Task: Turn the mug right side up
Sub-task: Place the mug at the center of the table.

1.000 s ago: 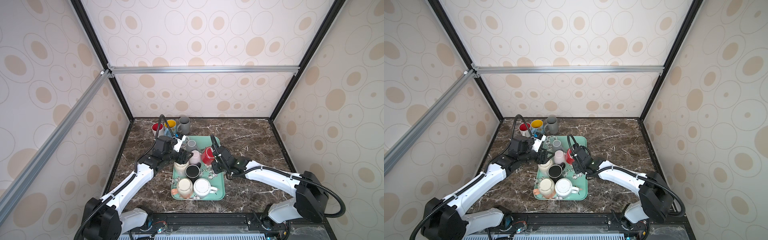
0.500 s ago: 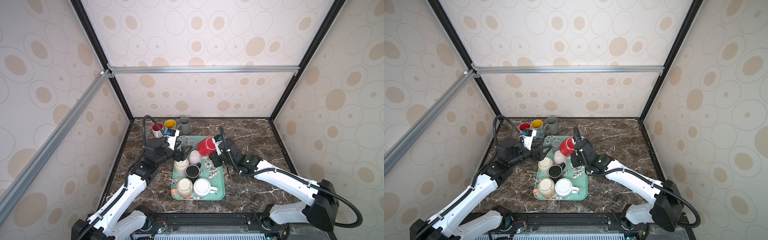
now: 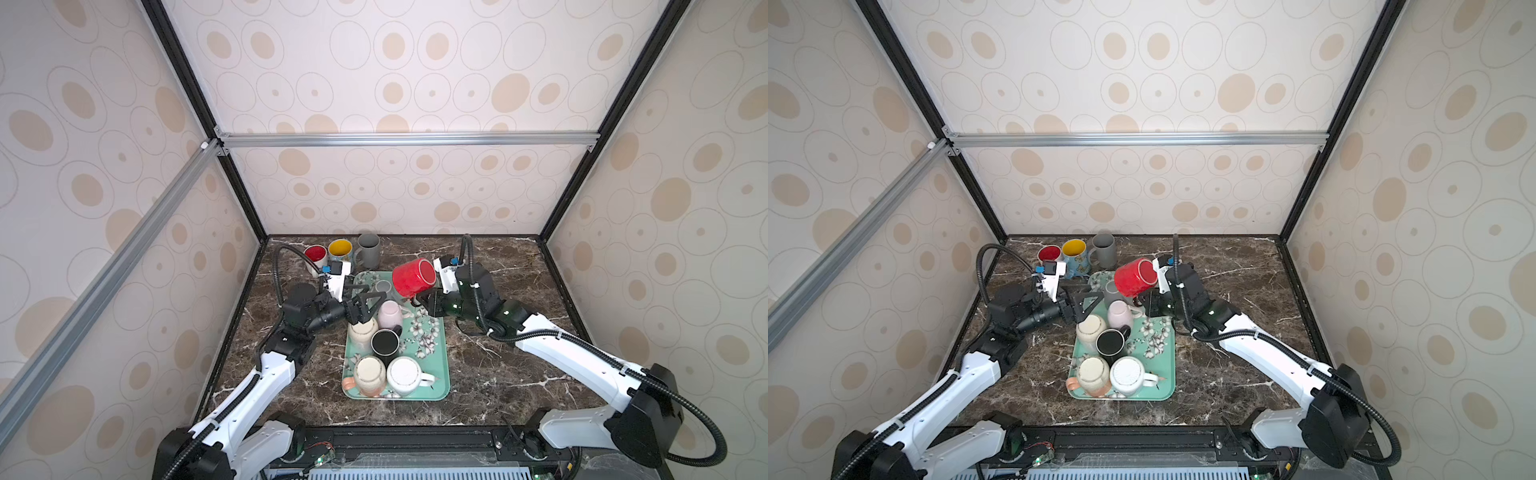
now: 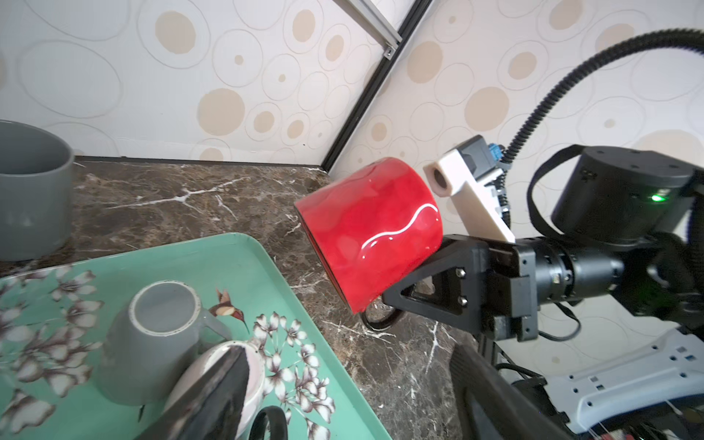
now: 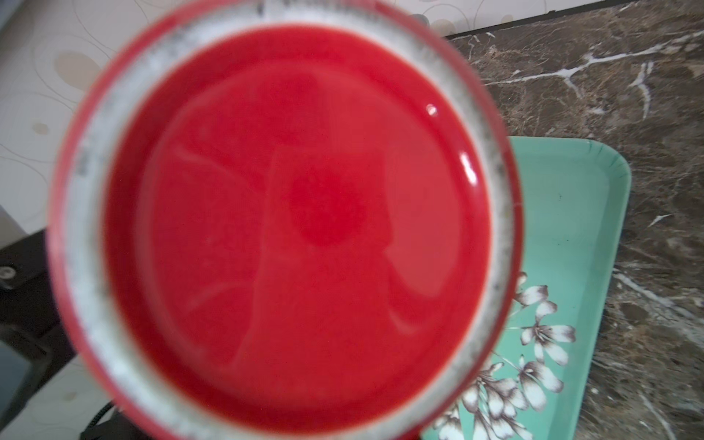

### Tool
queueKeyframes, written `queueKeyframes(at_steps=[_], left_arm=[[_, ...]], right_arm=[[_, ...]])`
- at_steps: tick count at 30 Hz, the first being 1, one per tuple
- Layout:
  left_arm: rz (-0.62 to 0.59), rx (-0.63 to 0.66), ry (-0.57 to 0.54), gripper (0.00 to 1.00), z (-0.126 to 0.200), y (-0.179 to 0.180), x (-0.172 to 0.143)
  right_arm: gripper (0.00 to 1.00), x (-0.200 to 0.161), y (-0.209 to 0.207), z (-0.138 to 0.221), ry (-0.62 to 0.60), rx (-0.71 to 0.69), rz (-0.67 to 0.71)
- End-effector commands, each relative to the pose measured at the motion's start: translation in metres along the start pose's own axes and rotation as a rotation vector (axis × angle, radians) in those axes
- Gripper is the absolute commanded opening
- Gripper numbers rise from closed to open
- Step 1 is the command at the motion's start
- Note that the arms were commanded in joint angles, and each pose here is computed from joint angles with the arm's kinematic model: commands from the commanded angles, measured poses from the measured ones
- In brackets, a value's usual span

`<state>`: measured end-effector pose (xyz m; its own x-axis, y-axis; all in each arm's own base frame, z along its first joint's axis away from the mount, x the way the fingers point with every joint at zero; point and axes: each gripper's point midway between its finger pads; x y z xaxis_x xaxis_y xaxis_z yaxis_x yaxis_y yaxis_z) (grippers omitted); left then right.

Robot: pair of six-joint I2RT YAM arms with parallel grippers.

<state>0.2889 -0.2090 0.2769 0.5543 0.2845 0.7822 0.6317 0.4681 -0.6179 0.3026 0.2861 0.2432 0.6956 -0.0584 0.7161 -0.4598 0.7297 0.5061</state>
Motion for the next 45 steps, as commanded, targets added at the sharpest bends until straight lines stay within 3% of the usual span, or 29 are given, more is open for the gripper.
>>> queueKeyframes(at_steps=[1, 9, 19, 24, 29, 33, 36, 39, 45], left_arm=[[0.027, -0.164, -0.030, 0.83, 0.001, -0.029, 0.012], [0.069, -0.256, -0.042, 0.78, -0.002, -0.039, 0.017], [0.036, -0.421, -0.076, 0.71, 0.009, -0.073, 0.032], [0.032, -0.483, -0.078, 0.59, 0.015, -0.086, 0.034], [0.045, -0.519, -0.072, 0.29, 0.017, -0.091, 0.035], [0.057, -0.516, -0.068, 0.20, 0.015, -0.090, 0.035], [0.070, -0.483, -0.058, 0.11, 0.010, -0.084, 0.036], [0.071, -0.444, -0.047, 0.00, 0.004, -0.078, 0.038], [0.044, -0.369, -0.020, 0.00, -0.006, -0.069, 0.043]], right_arm=[[0.02, 0.033, 0.045, 0.018, -0.110, 0.209, -0.017], [0.02, 0.037, 0.075, 0.018, -0.084, 0.377, -0.017], [0.02, 0.034, 0.093, 0.009, -0.044, 0.510, -0.058], [0.02, 0.031, 0.094, 0.003, -0.022, 0.524, -0.075], [0.02, 0.027, 0.094, -0.002, 0.009, 0.531, -0.092], [0.03, 0.025, 0.092, -0.004, 0.014, 0.523, -0.093], [0.10, 0.025, 0.089, -0.003, 0.010, 0.506, -0.086], [0.24, 0.024, 0.085, -0.004, 0.008, 0.477, -0.076], [0.39, 0.019, 0.068, -0.003, 0.009, 0.380, -0.058]])
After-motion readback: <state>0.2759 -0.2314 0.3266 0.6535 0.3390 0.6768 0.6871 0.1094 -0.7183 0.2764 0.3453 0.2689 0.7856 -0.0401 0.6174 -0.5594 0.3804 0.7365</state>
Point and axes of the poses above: each gripper's point midway between its finger pads, its own z axis back along the fingers, its own y axis along the line the jaws close on, x = y × z, and after that the axes turned 4 degrees about z, right-handed
